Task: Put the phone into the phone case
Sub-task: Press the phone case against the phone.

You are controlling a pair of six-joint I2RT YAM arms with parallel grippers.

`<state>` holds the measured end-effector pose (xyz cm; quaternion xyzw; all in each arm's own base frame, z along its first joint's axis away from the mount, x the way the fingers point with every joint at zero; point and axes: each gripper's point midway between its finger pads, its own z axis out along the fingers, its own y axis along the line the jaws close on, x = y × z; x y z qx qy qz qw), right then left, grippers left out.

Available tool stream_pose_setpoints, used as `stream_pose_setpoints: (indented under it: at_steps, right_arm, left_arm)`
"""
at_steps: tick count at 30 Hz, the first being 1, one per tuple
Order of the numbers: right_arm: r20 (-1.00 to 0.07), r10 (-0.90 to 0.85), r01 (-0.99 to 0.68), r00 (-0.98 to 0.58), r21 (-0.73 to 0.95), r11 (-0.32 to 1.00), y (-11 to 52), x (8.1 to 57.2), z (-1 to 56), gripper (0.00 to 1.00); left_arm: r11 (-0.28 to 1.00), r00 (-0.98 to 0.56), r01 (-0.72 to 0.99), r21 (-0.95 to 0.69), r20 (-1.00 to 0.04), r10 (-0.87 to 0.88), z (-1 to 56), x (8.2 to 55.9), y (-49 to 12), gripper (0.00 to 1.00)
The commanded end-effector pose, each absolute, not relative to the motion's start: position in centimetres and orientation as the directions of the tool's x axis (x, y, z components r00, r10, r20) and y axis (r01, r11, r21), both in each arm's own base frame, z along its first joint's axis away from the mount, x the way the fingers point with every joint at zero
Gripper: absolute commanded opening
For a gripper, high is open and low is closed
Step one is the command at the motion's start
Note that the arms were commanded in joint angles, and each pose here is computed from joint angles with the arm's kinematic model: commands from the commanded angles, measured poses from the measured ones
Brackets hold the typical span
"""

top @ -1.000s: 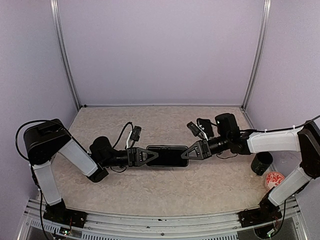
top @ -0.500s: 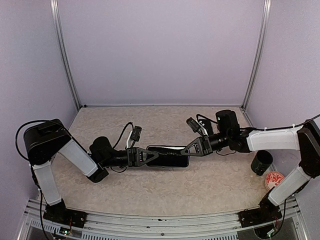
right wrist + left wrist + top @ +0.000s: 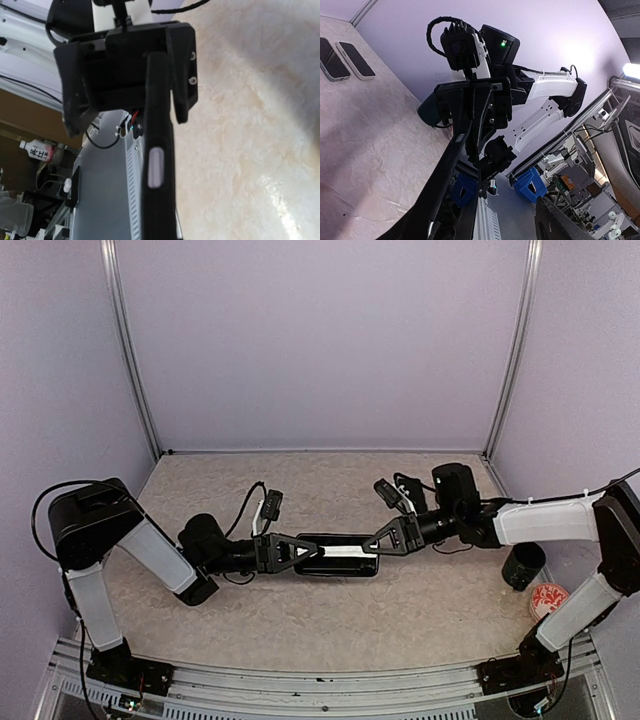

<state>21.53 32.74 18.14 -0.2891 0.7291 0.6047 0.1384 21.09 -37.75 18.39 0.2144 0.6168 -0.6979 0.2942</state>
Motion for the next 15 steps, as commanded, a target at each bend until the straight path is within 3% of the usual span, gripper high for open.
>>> stream_pose_setpoints:
  at_steps: [1,5,8,15]
  right_arm:
    - [-0.622,-0.211,-0.646,-0.754,0.761,0.063,32.3,21.9,20.6,0.00]
    - [-0.630,-0.193,-0.650,-0.753,0.756,0.069,31.9,22.2,20.8,0.00]
    - [-0.630,-0.180,-0.650,-0.755,0.756,0.080,31.7,22.5,20.8,0.00]
    - [-0.634,-0.135,-0.648,-0.761,0.751,0.124,31.3,23.4,20.9,0.00]
  left_arm:
    - [-0.076,-0.710,0.701,-0.709,-0.683,-0.168,18.7,21.2,-37.9,0.70]
    - [-0.068,-0.718,0.692,-0.718,-0.675,-0.170,18.2,21.4,-37.9,0.72]
    - [-0.058,-0.725,0.683,-0.728,-0.667,-0.171,17.7,21.5,-37.8,0.80]
    - [-0.065,-0.731,0.676,-0.734,-0.656,-0.189,17.8,21.4,-37.4,0.81]
